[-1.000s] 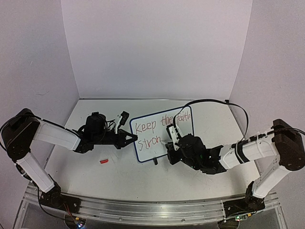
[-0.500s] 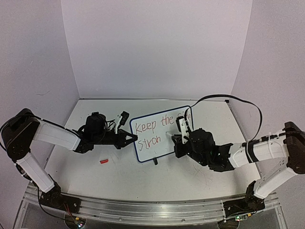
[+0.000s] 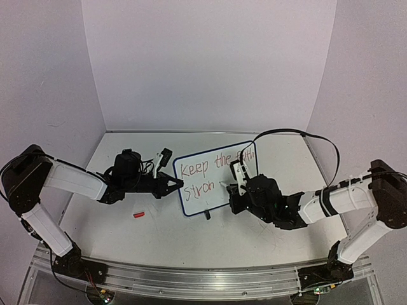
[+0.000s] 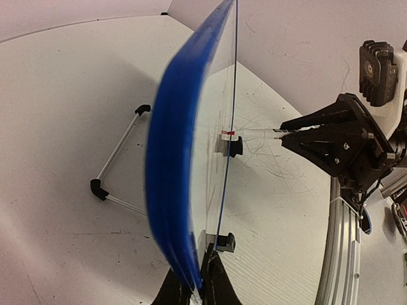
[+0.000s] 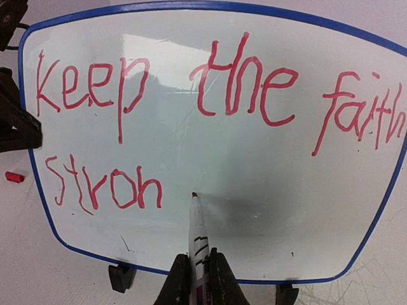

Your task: Write a sentence on the whiteboard

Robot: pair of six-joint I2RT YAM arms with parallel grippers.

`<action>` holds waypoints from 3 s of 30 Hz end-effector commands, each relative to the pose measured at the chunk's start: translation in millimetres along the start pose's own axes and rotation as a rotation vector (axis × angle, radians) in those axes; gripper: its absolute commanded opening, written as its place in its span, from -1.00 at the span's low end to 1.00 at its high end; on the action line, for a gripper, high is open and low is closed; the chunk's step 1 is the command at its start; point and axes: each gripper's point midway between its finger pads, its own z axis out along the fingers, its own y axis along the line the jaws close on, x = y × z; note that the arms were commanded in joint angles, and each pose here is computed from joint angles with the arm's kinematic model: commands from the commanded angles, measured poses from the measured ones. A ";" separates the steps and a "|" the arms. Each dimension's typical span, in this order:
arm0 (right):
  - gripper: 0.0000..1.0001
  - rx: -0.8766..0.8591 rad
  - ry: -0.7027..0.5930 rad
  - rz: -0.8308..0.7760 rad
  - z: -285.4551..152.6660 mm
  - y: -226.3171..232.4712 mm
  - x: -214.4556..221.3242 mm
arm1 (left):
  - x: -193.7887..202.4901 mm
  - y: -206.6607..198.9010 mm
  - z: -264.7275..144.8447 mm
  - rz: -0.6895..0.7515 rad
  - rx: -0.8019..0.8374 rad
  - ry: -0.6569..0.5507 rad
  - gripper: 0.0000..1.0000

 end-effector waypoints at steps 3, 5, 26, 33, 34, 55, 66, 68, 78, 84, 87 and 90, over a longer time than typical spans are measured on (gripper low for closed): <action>-1.00 0.050 -0.064 0.036 4.6 -3.0 -25.2 | 12.4 41.6 -8.8 0.029 -0.204 0.031 -1.00; -1.00 0.054 -0.072 0.038 5.3 -3.4 -27.2 | 12.4 41.7 -8.3 0.030 -0.202 0.032 -1.00; -1.00 -0.039 -0.047 0.005 9.9 14.9 -20.8 | 10.9 41.1 -9.2 0.037 -0.203 0.029 -1.00; -1.00 -0.045 0.009 -0.002 8.9 13.4 -1.7 | 10.2 41.7 -9.2 0.039 -0.207 0.027 -1.00; -1.00 -0.046 0.016 -0.003 8.8 13.4 0.5 | 10.4 41.9 -9.0 0.039 -0.207 0.028 -1.00; -1.00 0.020 0.053 -0.014 5.3 -0.5 11.8 | 10.4 41.6 -9.6 0.038 -0.207 0.028 -1.00; -1.00 0.066 0.002 0.016 2.7 -8.7 -2.2 | 9.3 40.5 -11.4 0.040 -0.208 0.025 -1.00; -1.00 0.070 -0.010 0.021 3.2 -9.2 -5.6 | 10.9 40.9 -11.1 0.039 -0.208 0.029 -1.00; -1.00 0.054 -0.065 0.030 4.3 -4.4 -23.3 | 13.7 40.5 -10.3 0.039 -0.201 0.037 -1.00; -1.00 0.061 -0.081 0.034 3.6 -5.2 -28.5 | 14.4 40.9 -9.6 0.037 -0.201 0.039 -1.00; -1.00 0.062 -0.083 0.035 3.3 -5.5 -29.3 | 13.9 40.5 -9.8 0.038 -0.199 0.038 -1.00; -1.00 0.061 -0.086 0.033 3.0 -5.1 -30.7 | 13.6 40.6 -10.0 0.038 -0.201 0.037 -1.00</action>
